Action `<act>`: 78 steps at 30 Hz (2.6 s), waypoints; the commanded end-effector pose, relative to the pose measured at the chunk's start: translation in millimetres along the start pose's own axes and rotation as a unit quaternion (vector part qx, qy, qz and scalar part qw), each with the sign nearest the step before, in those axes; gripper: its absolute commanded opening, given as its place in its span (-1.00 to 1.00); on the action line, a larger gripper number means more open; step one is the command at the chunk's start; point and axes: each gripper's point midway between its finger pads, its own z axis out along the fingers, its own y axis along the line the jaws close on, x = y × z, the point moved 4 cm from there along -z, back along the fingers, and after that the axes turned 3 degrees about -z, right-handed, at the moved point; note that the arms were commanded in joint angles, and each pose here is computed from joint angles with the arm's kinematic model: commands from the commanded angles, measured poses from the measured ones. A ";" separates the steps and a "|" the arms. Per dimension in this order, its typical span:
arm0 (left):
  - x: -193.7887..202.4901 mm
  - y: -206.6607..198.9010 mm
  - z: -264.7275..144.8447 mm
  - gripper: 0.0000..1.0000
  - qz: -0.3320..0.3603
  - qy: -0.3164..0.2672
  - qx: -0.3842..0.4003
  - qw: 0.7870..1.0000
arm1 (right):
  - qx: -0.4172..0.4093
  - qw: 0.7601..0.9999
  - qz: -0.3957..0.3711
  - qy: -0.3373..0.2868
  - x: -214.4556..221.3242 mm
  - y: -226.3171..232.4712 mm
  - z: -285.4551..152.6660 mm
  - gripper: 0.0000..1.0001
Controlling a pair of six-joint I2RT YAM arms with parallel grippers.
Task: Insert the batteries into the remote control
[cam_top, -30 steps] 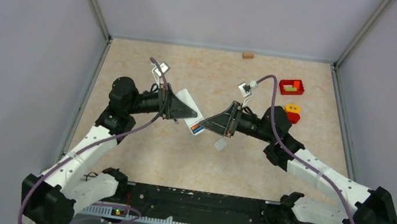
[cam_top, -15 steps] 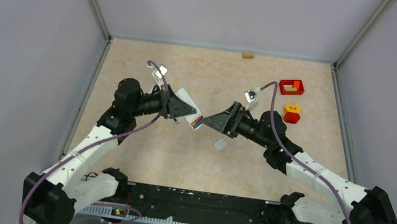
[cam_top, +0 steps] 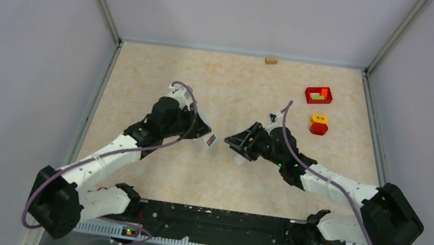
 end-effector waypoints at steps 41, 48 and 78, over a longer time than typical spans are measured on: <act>-5.7 24.3 13.4 -1.00 0.091 -0.086 -0.261 0.957 | 0.155 0.947 -0.276 0.046 -7.4 -58.5 47.8 -0.19; -43.9 47.0 -52.6 -1.00 0.024 -0.211 -0.254 0.944 | 0.234 0.891 -0.377 0.097 3.0 -70.5 67.5 -0.08; -54.8 58.2 -94.7 -1.00 -0.022 -0.297 -0.279 0.913 | 0.353 0.778 -0.477 0.208 41.5 -88.9 90.2 -0.51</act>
